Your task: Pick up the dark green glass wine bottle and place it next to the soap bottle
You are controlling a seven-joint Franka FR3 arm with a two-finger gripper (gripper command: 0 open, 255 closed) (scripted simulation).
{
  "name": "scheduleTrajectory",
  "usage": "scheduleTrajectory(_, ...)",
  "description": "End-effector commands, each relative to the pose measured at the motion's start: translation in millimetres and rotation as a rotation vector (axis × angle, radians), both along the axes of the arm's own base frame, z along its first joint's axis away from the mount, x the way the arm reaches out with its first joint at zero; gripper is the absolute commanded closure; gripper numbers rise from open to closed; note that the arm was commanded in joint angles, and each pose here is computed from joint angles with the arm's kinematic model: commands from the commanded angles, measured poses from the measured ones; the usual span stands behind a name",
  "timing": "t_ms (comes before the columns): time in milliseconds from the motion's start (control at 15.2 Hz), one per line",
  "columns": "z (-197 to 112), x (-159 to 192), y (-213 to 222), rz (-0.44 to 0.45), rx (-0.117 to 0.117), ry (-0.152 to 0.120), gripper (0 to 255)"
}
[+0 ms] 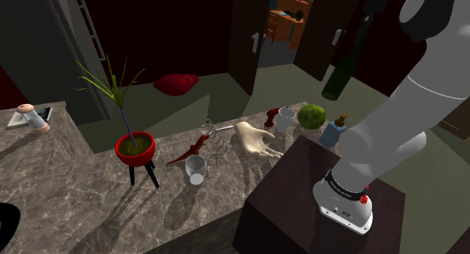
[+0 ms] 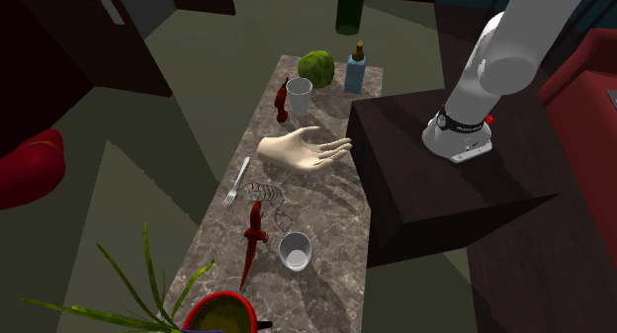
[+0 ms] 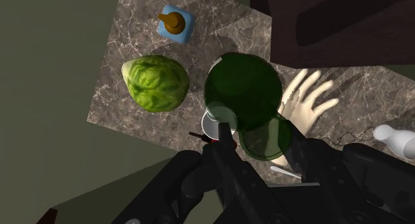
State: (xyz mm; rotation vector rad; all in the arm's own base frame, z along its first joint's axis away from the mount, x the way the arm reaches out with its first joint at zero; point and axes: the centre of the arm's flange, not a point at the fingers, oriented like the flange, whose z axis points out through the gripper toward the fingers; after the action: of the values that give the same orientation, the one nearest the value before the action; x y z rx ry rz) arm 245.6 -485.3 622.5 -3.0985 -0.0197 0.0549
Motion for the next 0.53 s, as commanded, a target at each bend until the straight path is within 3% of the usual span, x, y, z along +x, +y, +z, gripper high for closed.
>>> scheduleTrajectory(0,3,-20,-20,0.002,0.0,0.0,255)
scheduleTrajectory(462,-34,-20,-20,0.002,0.0,0.0,255)
